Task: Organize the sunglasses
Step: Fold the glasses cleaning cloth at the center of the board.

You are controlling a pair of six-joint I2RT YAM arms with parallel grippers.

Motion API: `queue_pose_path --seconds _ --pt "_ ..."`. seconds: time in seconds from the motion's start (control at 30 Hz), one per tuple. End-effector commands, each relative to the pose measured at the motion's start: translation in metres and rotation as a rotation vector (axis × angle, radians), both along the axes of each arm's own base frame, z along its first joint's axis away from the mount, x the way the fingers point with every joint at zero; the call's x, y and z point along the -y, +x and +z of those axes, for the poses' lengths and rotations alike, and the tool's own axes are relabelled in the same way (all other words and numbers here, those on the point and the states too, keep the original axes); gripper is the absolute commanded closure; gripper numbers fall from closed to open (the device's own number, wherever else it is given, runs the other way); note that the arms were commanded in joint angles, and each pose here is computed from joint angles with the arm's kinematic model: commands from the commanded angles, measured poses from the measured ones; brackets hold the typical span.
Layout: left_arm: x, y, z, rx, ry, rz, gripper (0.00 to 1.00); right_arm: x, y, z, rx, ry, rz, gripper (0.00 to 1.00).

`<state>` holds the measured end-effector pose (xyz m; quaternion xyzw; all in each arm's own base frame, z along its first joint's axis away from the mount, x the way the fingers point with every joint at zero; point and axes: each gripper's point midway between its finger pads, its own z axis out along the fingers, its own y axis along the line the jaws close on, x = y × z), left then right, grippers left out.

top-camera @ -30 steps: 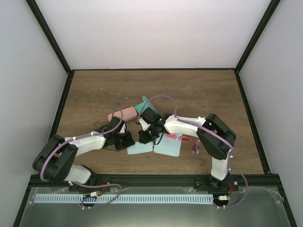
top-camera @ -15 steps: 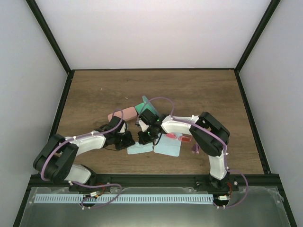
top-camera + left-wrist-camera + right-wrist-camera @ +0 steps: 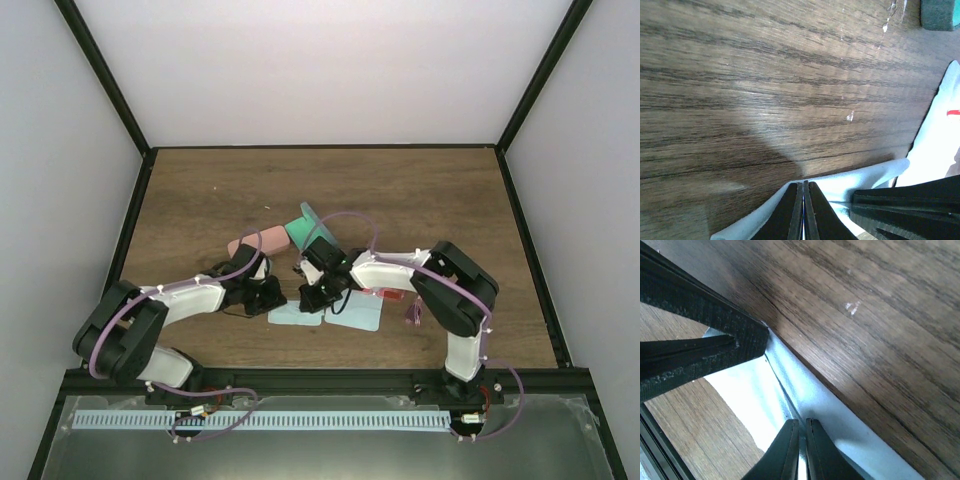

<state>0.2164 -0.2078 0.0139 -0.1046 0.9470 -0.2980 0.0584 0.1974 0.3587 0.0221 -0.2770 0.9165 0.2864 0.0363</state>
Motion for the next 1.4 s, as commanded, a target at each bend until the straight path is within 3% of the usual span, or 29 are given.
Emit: queue_pose_path --seconds 0.0,0.37,0.67,0.93,1.03,1.17,1.3,1.37 --pt "-0.013 -0.004 -0.016 -0.030 0.073 0.019 0.96 0.020 -0.015 -0.009 -0.044 -0.062 0.014 0.94" --pt "-0.013 -0.003 -0.018 -0.033 0.071 0.022 0.96 0.032 -0.025 -0.001 -0.049 -0.070 0.015 0.94" --pt "-0.012 0.000 -0.015 -0.023 0.073 0.018 0.96 0.041 -0.007 0.026 0.038 -0.079 -0.057 0.94" --pt "-0.005 0.015 0.019 0.077 0.048 -0.006 0.95 0.054 0.013 0.043 0.068 -0.084 -0.151 0.74" --pt "-0.002 0.022 0.037 0.121 0.038 -0.019 0.88 0.055 0.008 0.036 0.046 -0.087 -0.143 0.71" --pt "-0.002 0.028 0.053 0.155 0.053 -0.034 0.76 0.054 0.004 0.030 0.019 -0.083 -0.141 0.70" --pt "-0.009 0.022 0.056 0.150 0.079 -0.033 0.77 0.050 0.000 0.025 -0.009 -0.071 -0.128 0.72" --pt "-0.015 0.017 0.052 0.138 0.103 -0.031 0.84 0.049 -0.002 0.019 -0.018 -0.076 -0.120 0.74"
